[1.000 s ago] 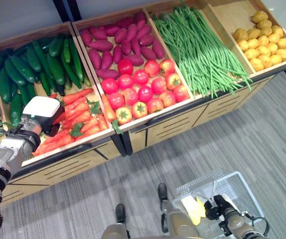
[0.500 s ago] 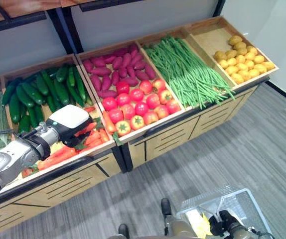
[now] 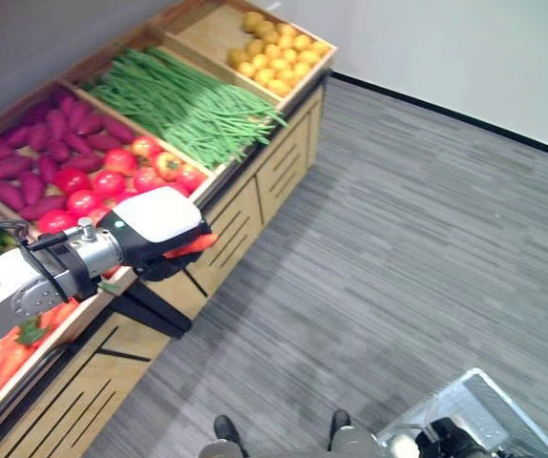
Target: Get the vegetables into the basket
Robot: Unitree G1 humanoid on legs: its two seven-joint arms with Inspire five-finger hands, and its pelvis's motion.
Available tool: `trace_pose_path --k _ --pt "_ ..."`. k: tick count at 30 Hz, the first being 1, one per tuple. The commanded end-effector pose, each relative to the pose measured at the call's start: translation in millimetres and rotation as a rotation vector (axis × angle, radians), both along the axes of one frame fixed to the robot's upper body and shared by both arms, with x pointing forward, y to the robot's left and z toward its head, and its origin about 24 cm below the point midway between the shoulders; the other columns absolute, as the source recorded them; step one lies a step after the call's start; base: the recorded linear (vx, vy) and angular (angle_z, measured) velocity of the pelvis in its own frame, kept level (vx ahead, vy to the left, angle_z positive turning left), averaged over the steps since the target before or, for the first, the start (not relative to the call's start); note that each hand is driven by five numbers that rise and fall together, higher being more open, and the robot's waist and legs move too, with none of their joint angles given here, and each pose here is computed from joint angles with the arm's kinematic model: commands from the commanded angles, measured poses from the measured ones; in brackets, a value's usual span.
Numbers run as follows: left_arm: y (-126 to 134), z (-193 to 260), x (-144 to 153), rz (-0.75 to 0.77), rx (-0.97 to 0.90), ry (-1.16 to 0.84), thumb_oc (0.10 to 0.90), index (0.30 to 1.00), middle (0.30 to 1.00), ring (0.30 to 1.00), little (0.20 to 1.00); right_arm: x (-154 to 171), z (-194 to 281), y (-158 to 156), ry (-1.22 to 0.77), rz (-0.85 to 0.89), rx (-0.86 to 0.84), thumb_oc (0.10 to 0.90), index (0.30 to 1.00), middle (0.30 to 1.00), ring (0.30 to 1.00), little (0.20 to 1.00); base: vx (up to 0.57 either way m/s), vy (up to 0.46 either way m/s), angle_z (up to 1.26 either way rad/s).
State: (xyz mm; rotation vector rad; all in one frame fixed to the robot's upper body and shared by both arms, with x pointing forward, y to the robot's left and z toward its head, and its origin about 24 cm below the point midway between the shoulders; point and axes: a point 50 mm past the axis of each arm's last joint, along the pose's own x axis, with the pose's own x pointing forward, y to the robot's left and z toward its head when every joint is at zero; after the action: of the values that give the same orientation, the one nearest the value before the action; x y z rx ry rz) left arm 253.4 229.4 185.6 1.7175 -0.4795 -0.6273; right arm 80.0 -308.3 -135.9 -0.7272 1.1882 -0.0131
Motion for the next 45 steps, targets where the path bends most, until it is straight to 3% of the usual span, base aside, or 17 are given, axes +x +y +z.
trace_pose_path --k 1,11,14,22,31,38,45 --pt "-1.2 54.2 7.1 -0.012 -0.069 -0.196 0.400 0.300 0.300 0.300 0.300 -9.5 -0.8 -0.6 0.001 0.002 -0.001 0.400 0.300 0.300 0.300 0.300 0.06 -0.240 -0.13" --pt "-26.8 45.7 17.5 -0.099 -0.161 -0.169 0.400 0.300 0.300 0.300 0.300 -16.8 10.3 -26.9 -0.026 -0.101 -0.073 0.400 0.300 0.300 0.300 0.300 0.02 -0.250 -0.09" --pt "-29.1 44.0 16.3 -0.107 -0.184 -0.159 0.400 0.300 0.300 0.300 0.300 1.2 22.0 -41.6 -0.075 -0.093 -0.119 0.400 0.300 0.300 0.300 0.300 -0.05 -0.129 -0.28" --pt "-12.0 38.9 8.4 -0.050 -0.180 -0.195 0.400 0.300 0.300 0.300 0.300 31.6 28.8 -39.4 -0.123 -0.015 -0.121 0.400 0.300 0.300 0.300 0.300 0.02 0.052 -0.90" --pt "-15.7 37.2 7.0 -0.065 -0.202 -0.164 0.400 0.300 0.300 0.300 0.300 17.8 18.7 -29.3 -0.078 -0.030 -0.082 0.400 0.300 0.300 0.300 0.300 0.01 0.256 -0.47" --pt "-12.1 41.0 9.6 -0.042 -0.185 -0.178 0.400 0.300 0.300 0.300 0.300 36.7 19.7 -20.1 -0.114 0.022 -0.074 0.400 0.300 0.300 0.300 0.300 -0.10 0.095 -0.65" --pt "-23.2 37.7 7.4 -0.100 -0.170 -0.131 0.400 0.300 0.300 0.300 0.300 60.6 37.5 -35.3 -0.176 0.062 -0.143 0.400 0.300 0.300 0.300 0.300 0.00 -0.061 -0.25"
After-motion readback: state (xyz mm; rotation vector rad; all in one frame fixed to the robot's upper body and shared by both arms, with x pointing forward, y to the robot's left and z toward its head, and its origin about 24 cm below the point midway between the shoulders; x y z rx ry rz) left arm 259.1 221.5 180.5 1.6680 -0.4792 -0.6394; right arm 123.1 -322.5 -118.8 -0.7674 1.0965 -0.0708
